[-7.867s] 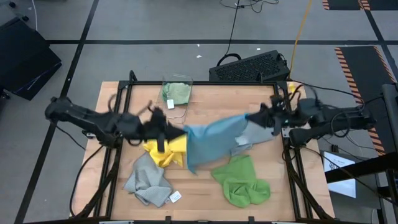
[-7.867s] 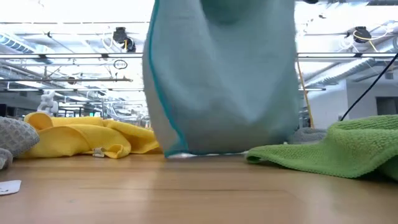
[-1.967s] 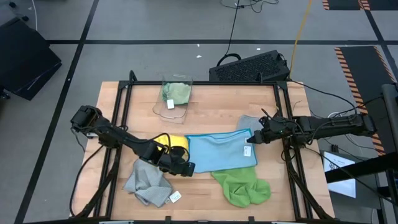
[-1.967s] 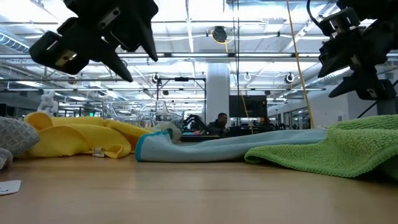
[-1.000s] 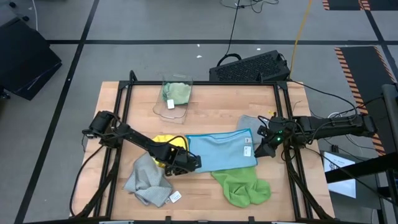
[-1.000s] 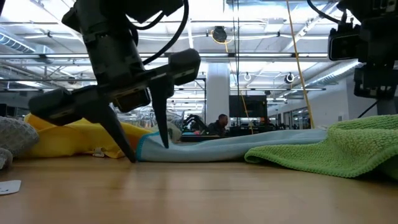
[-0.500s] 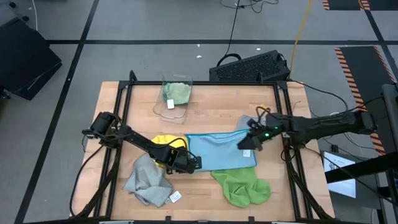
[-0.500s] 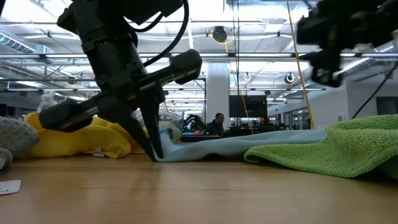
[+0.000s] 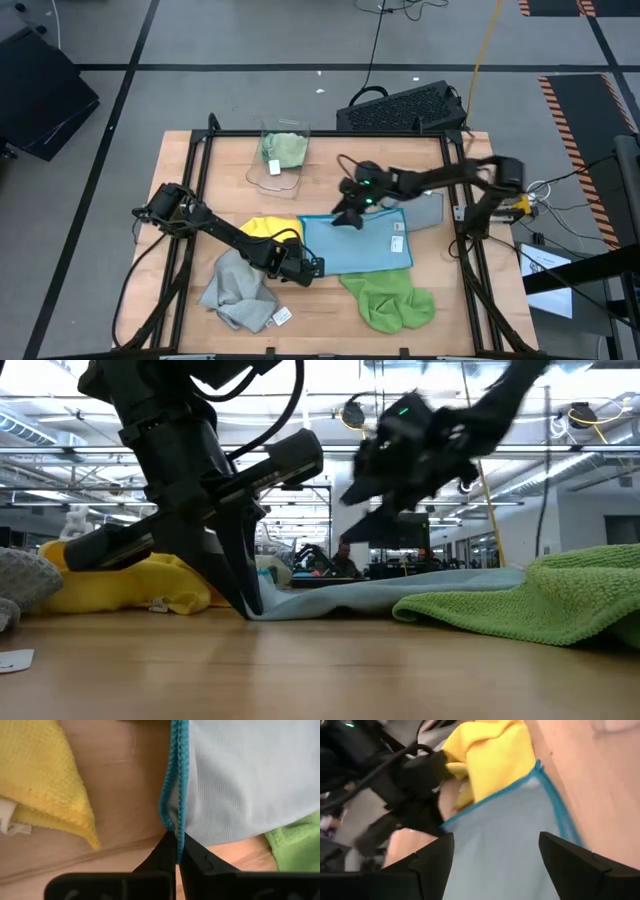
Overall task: Fold microfiber towels
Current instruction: Fold the blue microfiber cloth
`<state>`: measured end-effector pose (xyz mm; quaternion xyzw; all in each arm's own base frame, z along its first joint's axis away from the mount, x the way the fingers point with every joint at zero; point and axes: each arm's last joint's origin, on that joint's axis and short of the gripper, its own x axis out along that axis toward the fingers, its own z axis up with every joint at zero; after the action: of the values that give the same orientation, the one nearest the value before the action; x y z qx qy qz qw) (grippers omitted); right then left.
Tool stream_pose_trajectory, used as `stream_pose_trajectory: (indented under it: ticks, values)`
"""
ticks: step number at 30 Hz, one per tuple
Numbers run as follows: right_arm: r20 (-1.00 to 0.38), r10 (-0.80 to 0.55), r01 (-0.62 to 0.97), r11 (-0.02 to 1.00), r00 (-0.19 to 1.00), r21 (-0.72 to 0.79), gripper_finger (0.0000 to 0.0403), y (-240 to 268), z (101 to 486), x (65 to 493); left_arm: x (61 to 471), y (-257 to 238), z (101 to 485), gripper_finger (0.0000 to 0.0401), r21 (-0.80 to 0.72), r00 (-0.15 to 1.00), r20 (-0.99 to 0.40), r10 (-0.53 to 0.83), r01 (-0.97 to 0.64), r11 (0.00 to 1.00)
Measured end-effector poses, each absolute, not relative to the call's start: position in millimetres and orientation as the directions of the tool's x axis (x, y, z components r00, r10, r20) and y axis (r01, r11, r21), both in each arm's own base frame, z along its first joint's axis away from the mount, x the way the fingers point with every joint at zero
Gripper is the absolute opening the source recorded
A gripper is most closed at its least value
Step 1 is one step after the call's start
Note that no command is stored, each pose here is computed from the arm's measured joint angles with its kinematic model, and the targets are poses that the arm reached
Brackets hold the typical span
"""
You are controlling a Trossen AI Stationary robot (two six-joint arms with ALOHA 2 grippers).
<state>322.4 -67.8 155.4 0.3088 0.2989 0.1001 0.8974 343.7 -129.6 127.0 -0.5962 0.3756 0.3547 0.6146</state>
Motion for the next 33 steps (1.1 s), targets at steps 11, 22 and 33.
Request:
stream_pose_trajectory:
  ticks: [11, 22, 33]
  values:
    - [-0.439, 0.371, -0.179, 0.890, 0.818, 0.418, 0.0266, -108, 140, 396, 344, -130, 127, 0.0006, -0.466, 0.468, -0.884, -0.010, -0.879, 0.103]
    - [-0.469, 0.422, -0.218, 0.877, 0.776, 0.429, 0.0257, -109, 103, 416, 344, -130, 127, 0.0007, -0.467, 0.469, -0.883, -0.013, -0.875, 0.126]
    - [-0.494, 0.446, -0.263, 0.880, 0.747, 0.396, 0.0245, -96, 79, 420, 344, -130, 128, 0.0005, -0.465, 0.468, -0.883, -0.016, -0.873, 0.147]
